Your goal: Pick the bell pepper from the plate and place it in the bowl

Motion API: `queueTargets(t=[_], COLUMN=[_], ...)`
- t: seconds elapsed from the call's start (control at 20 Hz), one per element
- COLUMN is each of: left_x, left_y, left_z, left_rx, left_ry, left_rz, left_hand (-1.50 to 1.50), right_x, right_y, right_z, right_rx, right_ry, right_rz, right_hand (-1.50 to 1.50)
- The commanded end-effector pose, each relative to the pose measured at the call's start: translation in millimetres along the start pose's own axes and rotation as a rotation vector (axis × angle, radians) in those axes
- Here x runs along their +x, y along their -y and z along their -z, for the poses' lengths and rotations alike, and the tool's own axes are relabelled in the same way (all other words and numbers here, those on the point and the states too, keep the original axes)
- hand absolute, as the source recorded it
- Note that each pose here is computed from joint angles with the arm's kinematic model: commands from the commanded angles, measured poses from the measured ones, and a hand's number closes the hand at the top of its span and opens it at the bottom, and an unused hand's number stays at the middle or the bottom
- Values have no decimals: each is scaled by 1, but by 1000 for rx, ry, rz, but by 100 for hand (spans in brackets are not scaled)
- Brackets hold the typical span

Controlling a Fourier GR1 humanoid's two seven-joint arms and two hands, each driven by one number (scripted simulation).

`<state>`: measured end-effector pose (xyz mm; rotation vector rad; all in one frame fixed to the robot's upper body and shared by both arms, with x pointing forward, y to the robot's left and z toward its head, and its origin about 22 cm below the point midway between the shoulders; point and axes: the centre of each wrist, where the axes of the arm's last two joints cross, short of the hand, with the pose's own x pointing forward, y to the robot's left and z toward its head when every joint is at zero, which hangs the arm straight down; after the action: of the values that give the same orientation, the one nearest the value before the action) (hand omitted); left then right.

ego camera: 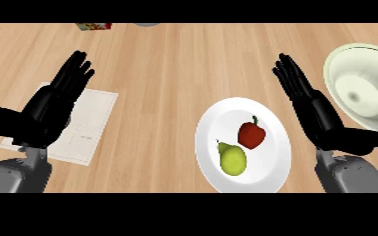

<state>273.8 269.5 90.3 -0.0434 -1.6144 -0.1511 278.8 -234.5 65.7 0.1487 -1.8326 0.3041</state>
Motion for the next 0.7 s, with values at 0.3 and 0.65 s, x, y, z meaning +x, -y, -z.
queueTargets(t=[0.3, 0.65], left_x=[1, -26], left_y=[-30, 3], left_z=[2, 6], left_rx=[250, 275], left_ry=[29, 6], left_rz=[252, 291], left_hand=[0, 0], right_x=[-23, -67], right_y=[126, 95], right_z=[-71, -131], right_rx=[-326, -319], right_ry=[-201, 66], right_rz=[-362, -113], right_hand=[150, -150])
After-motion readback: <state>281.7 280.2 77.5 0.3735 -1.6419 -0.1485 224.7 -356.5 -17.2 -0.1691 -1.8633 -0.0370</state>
